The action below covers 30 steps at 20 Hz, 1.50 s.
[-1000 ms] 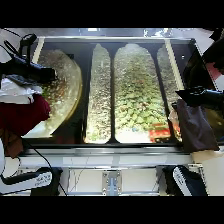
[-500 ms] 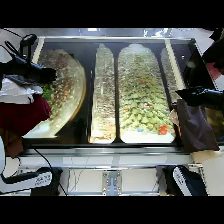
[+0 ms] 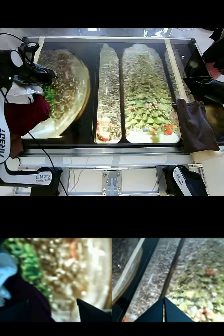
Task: Fold the shirts.
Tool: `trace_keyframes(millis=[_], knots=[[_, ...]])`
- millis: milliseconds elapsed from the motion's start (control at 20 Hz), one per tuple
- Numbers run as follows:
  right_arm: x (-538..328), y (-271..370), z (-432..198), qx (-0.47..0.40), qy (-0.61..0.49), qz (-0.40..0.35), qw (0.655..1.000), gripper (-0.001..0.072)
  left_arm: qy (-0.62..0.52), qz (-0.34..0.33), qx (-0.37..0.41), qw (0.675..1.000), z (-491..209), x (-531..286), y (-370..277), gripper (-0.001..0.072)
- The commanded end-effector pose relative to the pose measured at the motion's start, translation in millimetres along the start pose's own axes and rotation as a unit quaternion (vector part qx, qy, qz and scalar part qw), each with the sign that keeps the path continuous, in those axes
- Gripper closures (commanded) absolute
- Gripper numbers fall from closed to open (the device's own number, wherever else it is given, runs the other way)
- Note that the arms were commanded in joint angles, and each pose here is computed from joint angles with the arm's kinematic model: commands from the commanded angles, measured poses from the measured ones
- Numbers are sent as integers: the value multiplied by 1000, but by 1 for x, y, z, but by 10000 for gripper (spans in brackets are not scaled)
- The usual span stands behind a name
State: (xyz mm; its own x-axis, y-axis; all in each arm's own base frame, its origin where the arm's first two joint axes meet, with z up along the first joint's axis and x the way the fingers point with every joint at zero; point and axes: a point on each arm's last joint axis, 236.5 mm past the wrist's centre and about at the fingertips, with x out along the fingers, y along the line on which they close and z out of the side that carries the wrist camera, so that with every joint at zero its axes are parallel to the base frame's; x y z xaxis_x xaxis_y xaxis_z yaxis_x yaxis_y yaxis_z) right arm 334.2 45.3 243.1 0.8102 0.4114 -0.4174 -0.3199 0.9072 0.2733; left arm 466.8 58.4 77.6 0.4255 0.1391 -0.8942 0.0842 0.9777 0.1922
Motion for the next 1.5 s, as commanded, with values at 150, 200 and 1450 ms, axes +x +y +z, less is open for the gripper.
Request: trace_keyframes(millis=[150,200,1450], knots=[[0,-2,7,3,-14,-5,1000,406,23,180,-186,966,-40,51,150,4],[0,-2,7,3,-14,-5,1000,301,29,186,-243,952,-55,57,167,4],[-7,12,53,62,-110,30,992,407,-118,-183,-518,827,17,19,127,691]])
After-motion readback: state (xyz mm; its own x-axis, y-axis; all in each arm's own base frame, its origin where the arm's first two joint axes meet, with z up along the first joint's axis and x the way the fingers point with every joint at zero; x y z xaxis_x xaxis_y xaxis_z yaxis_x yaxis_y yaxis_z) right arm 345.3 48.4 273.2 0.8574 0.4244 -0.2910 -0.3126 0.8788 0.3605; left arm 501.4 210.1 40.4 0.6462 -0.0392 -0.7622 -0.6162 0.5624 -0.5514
